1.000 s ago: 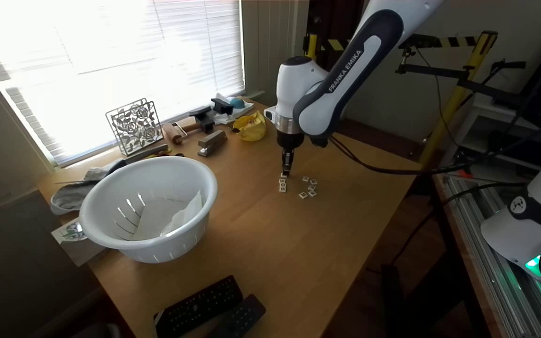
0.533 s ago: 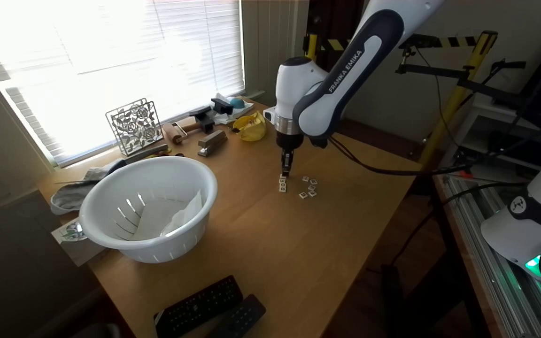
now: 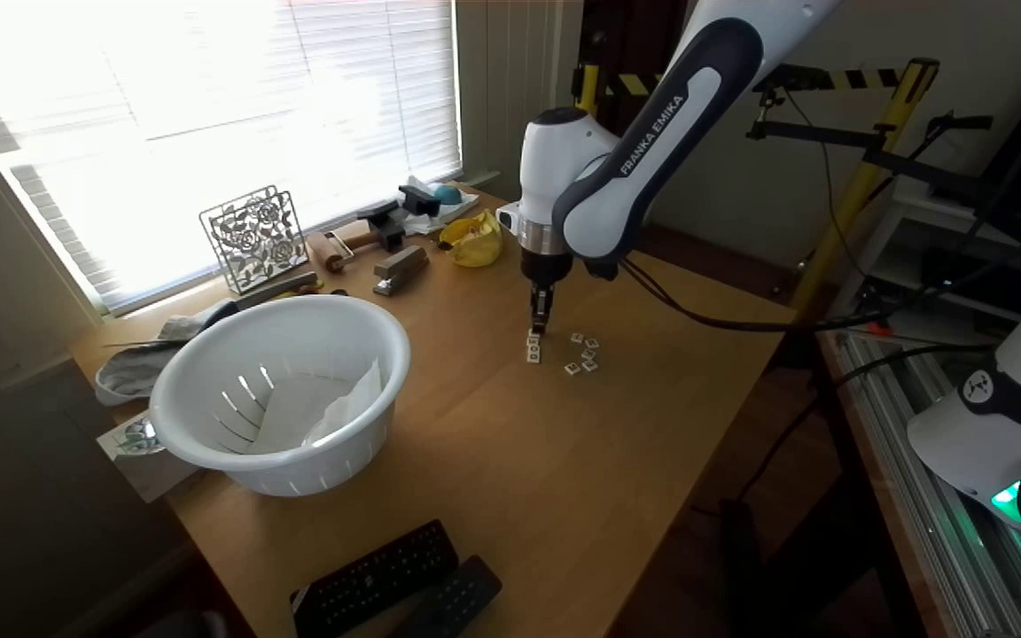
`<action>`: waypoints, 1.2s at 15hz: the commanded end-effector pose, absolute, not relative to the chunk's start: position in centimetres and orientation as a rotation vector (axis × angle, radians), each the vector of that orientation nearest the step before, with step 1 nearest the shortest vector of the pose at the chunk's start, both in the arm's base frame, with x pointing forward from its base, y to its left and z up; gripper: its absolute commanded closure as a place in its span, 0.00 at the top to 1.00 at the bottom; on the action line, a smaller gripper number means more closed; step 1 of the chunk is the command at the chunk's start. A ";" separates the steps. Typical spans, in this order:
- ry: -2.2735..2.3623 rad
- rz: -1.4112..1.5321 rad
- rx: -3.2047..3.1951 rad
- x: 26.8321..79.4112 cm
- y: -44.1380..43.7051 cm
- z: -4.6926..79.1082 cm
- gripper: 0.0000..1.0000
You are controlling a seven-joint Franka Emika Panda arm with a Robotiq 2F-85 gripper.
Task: Move some of the letter tiles to the left
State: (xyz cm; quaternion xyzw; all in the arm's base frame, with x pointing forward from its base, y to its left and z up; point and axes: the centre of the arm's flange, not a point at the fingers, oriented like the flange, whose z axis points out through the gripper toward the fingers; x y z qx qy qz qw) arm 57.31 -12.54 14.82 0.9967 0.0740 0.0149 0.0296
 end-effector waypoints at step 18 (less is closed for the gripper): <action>0.266 0.035 3.058 56.1 -11.5 14.5 0.00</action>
